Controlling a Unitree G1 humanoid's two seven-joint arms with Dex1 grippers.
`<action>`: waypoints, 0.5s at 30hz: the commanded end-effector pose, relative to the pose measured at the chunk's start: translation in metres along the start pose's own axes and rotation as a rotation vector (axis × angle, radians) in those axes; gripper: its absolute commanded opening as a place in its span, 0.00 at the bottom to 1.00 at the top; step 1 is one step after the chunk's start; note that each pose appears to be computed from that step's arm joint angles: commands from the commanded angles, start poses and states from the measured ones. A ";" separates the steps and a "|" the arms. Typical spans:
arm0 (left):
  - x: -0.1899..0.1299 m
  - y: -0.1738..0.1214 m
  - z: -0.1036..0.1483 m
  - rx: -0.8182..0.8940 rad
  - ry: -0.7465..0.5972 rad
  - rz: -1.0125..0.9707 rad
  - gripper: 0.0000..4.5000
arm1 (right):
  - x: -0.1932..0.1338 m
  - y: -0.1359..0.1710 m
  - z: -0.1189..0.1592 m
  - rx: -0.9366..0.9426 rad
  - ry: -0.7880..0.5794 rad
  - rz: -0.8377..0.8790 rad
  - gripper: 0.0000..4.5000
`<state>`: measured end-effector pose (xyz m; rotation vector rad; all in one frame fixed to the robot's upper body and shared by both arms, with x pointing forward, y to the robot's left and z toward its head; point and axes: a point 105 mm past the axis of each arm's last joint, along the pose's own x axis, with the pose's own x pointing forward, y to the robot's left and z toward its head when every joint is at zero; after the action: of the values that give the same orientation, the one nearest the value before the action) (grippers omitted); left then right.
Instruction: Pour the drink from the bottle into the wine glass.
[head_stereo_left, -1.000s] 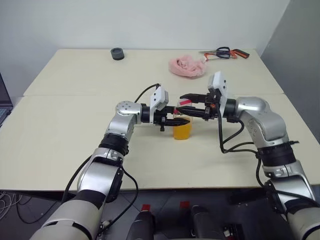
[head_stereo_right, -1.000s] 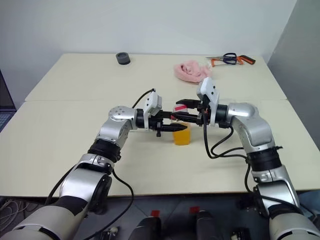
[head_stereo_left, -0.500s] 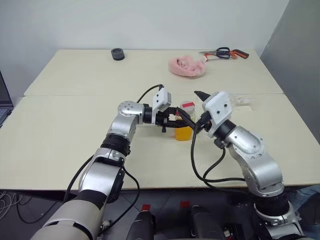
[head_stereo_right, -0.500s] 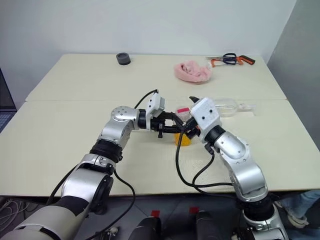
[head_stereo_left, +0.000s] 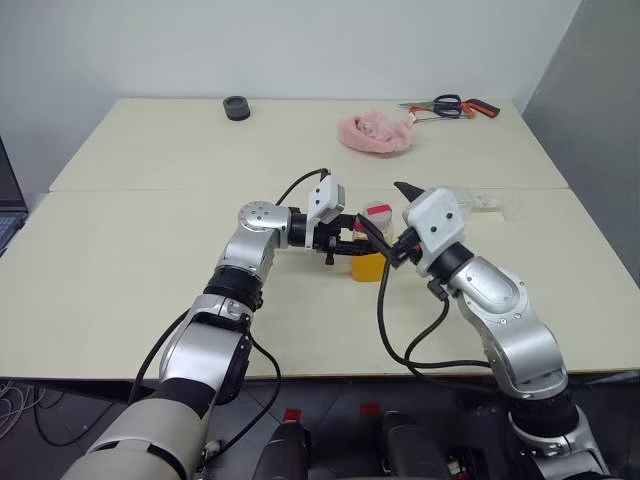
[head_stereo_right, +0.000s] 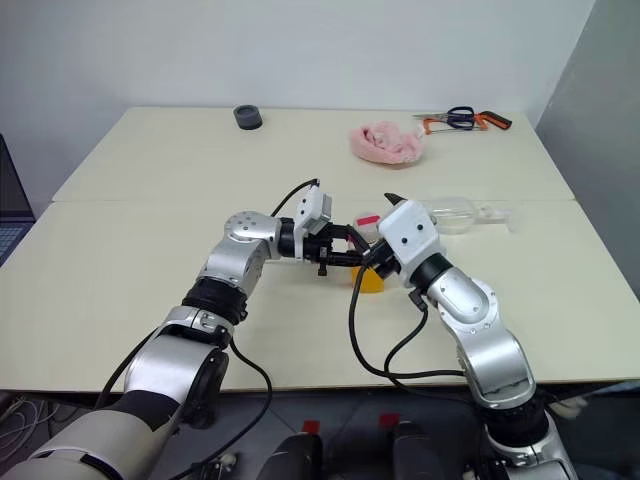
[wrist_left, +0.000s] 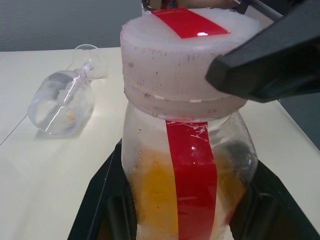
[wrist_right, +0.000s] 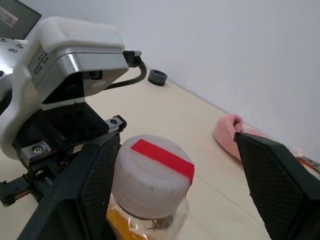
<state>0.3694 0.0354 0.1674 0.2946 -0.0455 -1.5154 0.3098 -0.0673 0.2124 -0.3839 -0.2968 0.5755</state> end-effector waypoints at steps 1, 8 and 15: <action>-0.004 0.004 0.015 0.067 -0.017 0.007 0.40 | -0.012 -0.028 0.002 -0.023 0.010 -0.117 0.86; -0.006 0.005 0.013 0.066 -0.012 0.016 0.40 | -0.021 -0.040 0.002 -0.010 0.024 -0.160 0.86; -0.006 0.006 0.013 0.068 -0.009 0.021 0.40 | -0.027 -0.043 0.002 -0.020 0.040 -0.162 0.86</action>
<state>0.3695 0.0318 0.1679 0.3058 -0.0559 -1.5115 0.3017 -0.0792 0.2122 -0.3602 -0.2608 0.5715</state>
